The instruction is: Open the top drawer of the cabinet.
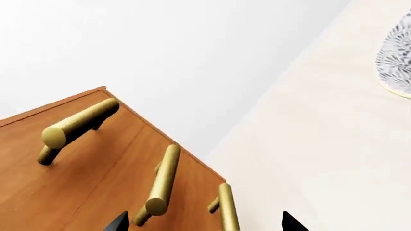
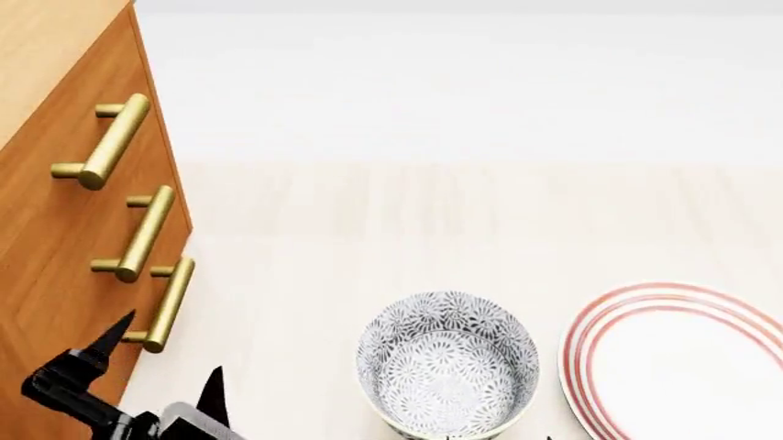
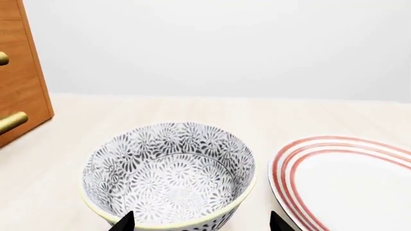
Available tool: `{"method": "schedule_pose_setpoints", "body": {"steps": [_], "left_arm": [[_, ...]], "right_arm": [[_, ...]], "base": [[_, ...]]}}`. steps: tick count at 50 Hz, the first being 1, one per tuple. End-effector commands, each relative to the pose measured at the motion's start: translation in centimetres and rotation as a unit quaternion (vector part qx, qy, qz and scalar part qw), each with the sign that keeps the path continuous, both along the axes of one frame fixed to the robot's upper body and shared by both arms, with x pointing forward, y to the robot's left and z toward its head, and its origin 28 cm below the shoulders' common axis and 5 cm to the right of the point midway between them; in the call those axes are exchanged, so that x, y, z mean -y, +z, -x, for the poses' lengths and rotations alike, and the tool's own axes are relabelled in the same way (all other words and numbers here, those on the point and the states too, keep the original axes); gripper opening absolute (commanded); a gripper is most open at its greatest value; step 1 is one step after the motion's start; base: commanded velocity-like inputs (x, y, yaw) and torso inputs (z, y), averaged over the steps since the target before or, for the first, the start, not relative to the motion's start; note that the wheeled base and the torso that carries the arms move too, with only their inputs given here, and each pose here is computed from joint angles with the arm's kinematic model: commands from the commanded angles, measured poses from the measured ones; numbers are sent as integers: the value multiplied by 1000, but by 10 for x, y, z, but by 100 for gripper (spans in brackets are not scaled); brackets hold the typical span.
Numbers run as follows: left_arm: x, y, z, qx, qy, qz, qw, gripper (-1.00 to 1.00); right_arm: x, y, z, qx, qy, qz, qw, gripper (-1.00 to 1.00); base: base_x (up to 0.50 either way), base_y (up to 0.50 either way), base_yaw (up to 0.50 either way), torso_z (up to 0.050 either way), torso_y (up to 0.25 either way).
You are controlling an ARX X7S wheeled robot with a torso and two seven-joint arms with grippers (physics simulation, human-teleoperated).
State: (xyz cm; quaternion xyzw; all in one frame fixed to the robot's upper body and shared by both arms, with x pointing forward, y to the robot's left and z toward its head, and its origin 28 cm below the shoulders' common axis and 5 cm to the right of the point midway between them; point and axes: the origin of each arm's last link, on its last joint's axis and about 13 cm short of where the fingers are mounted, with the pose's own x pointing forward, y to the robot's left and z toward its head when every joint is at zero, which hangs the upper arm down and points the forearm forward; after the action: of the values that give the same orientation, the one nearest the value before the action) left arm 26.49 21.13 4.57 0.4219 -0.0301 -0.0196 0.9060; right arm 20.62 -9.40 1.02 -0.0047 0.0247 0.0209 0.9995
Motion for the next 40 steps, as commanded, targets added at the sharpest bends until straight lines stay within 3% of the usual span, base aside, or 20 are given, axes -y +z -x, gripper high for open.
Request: {"method": "schedule_pose_setpoints", "body": {"steps": [1,8,12,19,40], "left_arm": [[0,32,-23,36,35,-139,989,100],[-3,39,-28,32,31,-194,980,100],[-4,44,-32,43,42,-242,968,100],[-5,52,-36,58,50,-288,955,100],[-2,65,-38,60,28,-338,939,100]], "right_arm": [[0,1,-2,8,0,-3,1000,100],[0,2,-2,8,-2,-5,1000,100],[0,2,-3,9,-2,-5,1000,100],[0,3,-3,10,-4,-7,1000,100],[0,2,-2,7,-1,-9,1000,100]], "base": [[0,0,0,0,0],[0,0,0,0,0],[0,0,0,0,0],[0,0,0,0,0],[0,0,0,0,0]]}}
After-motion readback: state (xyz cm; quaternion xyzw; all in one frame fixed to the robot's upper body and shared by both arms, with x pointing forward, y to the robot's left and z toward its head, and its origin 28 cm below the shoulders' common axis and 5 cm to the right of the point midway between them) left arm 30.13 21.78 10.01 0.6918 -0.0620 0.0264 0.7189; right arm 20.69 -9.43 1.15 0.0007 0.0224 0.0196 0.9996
